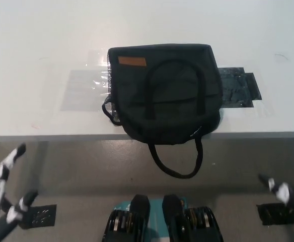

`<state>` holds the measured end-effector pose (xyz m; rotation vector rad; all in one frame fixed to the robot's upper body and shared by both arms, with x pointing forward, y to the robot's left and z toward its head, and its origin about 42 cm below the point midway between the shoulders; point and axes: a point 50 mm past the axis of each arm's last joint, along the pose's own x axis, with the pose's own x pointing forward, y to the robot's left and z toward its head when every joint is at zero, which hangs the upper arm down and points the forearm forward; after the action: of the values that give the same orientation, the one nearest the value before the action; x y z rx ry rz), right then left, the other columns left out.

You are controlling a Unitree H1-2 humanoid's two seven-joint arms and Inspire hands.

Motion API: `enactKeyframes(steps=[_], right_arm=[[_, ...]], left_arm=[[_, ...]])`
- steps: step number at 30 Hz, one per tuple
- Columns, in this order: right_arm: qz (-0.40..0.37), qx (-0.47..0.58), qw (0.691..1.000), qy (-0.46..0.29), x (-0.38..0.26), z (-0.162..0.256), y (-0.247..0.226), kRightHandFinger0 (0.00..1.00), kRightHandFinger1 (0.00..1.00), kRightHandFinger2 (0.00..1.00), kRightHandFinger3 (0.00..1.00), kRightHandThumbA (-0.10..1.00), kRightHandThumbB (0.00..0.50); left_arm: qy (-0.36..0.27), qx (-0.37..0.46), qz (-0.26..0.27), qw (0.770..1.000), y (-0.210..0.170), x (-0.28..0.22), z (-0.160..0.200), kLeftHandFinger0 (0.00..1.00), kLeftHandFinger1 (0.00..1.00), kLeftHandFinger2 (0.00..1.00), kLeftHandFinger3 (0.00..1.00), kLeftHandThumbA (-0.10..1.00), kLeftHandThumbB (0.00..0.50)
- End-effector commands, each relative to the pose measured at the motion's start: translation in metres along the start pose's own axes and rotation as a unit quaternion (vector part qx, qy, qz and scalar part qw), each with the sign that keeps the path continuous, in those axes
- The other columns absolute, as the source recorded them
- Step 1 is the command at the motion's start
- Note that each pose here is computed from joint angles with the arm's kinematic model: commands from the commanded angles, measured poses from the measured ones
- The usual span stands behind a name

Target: A soft travel bag is kept infront of the robot in the middle of the desk and the robot uses both its hands to press it to reduce its size

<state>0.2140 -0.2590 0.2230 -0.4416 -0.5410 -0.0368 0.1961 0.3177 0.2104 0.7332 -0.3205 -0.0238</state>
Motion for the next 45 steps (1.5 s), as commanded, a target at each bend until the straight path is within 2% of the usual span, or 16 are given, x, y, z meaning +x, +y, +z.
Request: enactKeyframes(steps=[1,3,4,5,7,9,10,12,17,21,30,35,40,41,42,45], right_arm=[[-0.008,0.194,0.978,-0.072,-0.038,0.028,-0.007,1.0,1.0,1.0,1.0,1.0,0.224],[-0.006,0.213,0.976,-0.052,-0.041,0.025,0.0,1.0,1.0,1.0,1.0,1.0,0.222],[0.003,0.239,0.971,-0.011,-0.046,0.023,0.016,1.0,1.0,1.0,1.0,1.0,0.212],[0.008,0.244,0.97,-0.001,-0.048,0.021,0.021,1.0,1.0,1.0,1.0,1.0,0.219],[0.03,0.266,0.963,0.021,-0.049,0.009,0.036,1.0,1.0,1.0,1.0,1.0,0.222],[0.028,0.267,0.963,0.032,-0.048,0.001,0.046,1.0,1.0,1.0,1.0,1.0,0.224],[0.025,0.279,0.959,0.042,-0.048,-0.004,0.052,1.0,1.0,1.0,1.0,1.0,0.23],[0.025,0.303,0.95,0.072,-0.047,-0.022,0.065,1.0,1.0,1.0,1.0,1.0,0.262],[0.029,0.346,0.931,0.113,-0.039,-0.054,0.09,1.0,1.0,1.0,1.0,1.0,0.266],[0.031,0.363,0.921,0.138,-0.031,-0.082,0.102,1.0,1.0,1.0,1.0,1.0,0.227],[0.028,0.329,0.933,0.141,-0.018,-0.095,0.104,1.0,1.0,1.0,1.0,1.0,0.193],[0.032,0.328,0.934,0.139,-0.014,-0.097,0.106,1.0,1.0,1.0,1.0,1.0,0.199],[0.033,0.323,0.936,0.133,-0.009,-0.096,0.105,1.0,1.0,1.0,1.0,1.0,0.203],[0.032,0.321,0.937,0.134,-0.009,-0.095,0.105,0.93,1.0,1.0,1.0,1.0,0.212],[0.031,0.317,0.938,0.135,-0.009,-0.094,0.104,0.81,1.0,1.0,1.0,1.0,0.215],[0.033,0.293,0.947,0.127,-0.005,-0.095,0.104,0.23,1.0,1.0,1.0,1.0,0.198]], left_arm=[[-0.119,-0.142,0.013,0.983,-0.005,-0.028,0.025,1.0,1.0,1.0,1.0,1.0,0.191],[-0.108,-0.153,0.001,0.982,-0.014,-0.027,0.022,1.0,1.0,1.0,1.0,1.0,0.204],[-0.107,-0.176,-0.018,0.978,-0.036,-0.022,0.016,1.0,1.0,1.0,1.0,1.0,0.136],[-0.102,-0.183,-0.024,0.978,-0.043,-0.02,0.014,1.0,1.0,1.0,1.0,1.0,0.147],[-0.063,-0.204,-0.055,0.976,-0.066,-0.015,0.012,1.0,1.0,1.0,1.0,1.0,0.209],[-0.051,-0.222,-0.061,0.972,-0.076,-0.012,0.015,1.0,1.0,1.0,1.0,1.0,0.192],[-0.046,-0.24,-0.068,0.967,-0.083,-0.01,0.013,1.0,1.0,1.0,1.0,1.0,0.162],[-0.035,-0.245,-0.076,0.966,-0.093,-0.003,0.003,1.0,1.0,1.0,1.0,1.0,0.176],[-0.009,-0.264,-0.081,0.961,-0.097,0.008,-0.01,1.0,1.0,1.0,1.0,1.0,0.206],[0.023,-0.306,-0.086,0.948,-0.1,0.015,-0.018,1.0,1.0,1.0,1.0,1.0,0.209],[0.045,-0.324,-0.078,0.942,-0.1,0.029,-0.031,1.0,1.0,1.0,1.0,1.0,0.203],[0.041,-0.315,-0.08,0.945,-0.1,0.033,-0.032,1.0,1.0,1.0,1.0,1.0,0.167],[0.039,-0.315,-0.081,0.945,-0.096,0.037,-0.031,1.0,1.0,1.0,1.0,1.0,0.166],[0.037,-0.315,-0.08,0.945,-0.096,0.038,-0.03,1.0,1.0,1.0,1.0,1.0,0.163],[0.038,-0.312,-0.079,0.946,-0.095,0.038,-0.029,1.0,1.0,1.0,1.0,1.0,0.158],[0.04,-0.315,-0.077,0.945,-0.093,0.041,-0.028,1.0,1.0,1.0,1.0,1.0,0.155]])
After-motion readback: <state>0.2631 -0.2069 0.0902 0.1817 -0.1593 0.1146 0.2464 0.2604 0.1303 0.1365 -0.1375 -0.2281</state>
